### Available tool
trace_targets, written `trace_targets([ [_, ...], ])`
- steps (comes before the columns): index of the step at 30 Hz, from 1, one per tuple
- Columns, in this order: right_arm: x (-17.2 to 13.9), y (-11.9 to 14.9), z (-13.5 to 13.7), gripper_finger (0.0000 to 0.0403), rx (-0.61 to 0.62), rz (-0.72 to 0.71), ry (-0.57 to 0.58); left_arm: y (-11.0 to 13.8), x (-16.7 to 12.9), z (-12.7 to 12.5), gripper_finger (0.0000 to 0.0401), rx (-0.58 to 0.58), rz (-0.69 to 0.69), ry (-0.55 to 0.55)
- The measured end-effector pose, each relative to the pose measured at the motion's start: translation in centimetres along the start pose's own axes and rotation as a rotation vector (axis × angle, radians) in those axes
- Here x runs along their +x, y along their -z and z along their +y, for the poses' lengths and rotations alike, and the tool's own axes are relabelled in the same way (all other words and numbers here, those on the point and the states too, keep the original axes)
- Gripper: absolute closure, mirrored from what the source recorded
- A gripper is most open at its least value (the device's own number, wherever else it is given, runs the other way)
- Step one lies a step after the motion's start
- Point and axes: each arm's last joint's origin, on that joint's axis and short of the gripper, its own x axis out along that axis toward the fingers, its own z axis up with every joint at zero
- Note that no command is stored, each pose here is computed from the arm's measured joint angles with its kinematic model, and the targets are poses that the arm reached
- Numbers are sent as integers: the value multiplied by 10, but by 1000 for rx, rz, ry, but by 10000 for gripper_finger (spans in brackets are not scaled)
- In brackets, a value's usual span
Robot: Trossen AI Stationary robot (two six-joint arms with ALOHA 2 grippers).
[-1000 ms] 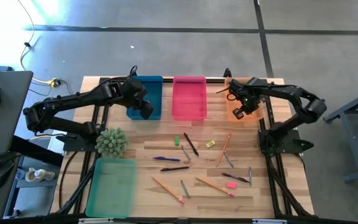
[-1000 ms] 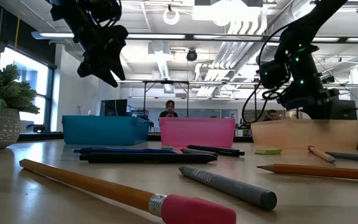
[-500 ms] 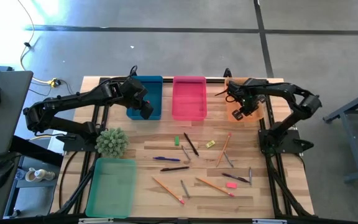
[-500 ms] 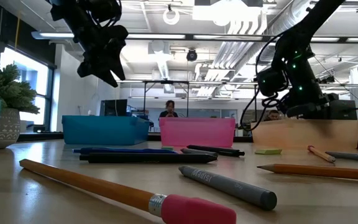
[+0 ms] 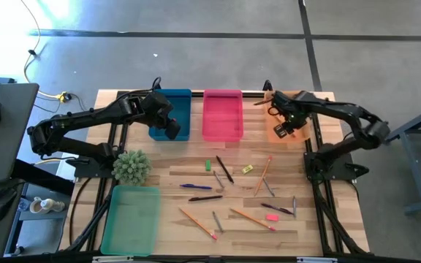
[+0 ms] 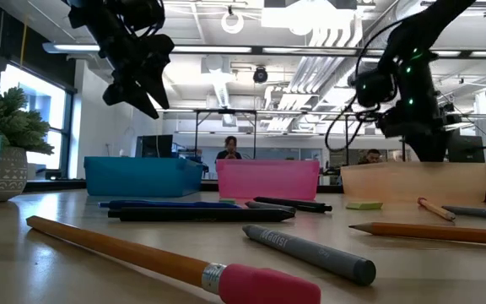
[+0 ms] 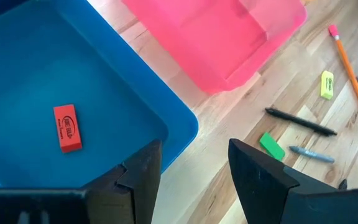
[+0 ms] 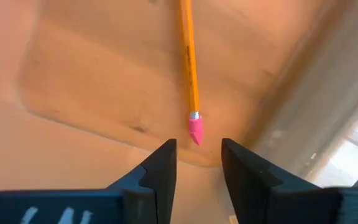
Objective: Sort crayons/erasers/pens/pencils in bins
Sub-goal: Put the blue pen into the transparent blue bin
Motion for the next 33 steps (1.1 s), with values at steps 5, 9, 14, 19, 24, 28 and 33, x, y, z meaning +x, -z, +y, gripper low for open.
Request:
trace_targets([
  [5, -22, 14, -2, 286, 61, -98, -115, 0, 0, -1, 212, 34, 10, 25],
  [9, -37, 25, 1, 285, 108, -158, -194, 4, 0, -10, 195, 148, 29, 83],
  [14, -50, 39, 9, 285, 142, -216, -249, 11, -2, -31, 191, 323, 35, 146],
  [19, -57, 49, 20, 285, 158, -242, -291, 12, -16, -61, 197, 483, -5, 223],
  [24, -59, 55, 31, 285, 172, -236, -315, 20, -24, -79, 203, 513, 2, 228],
  [28, -62, 60, 42, 285, 198, -245, -354, 29, -27, -87, 208, 445, 34, 204],
  [33, -68, 66, 58, 285, 201, -273, -427, 41, -30, -97, 217, 442, 70, 228],
])
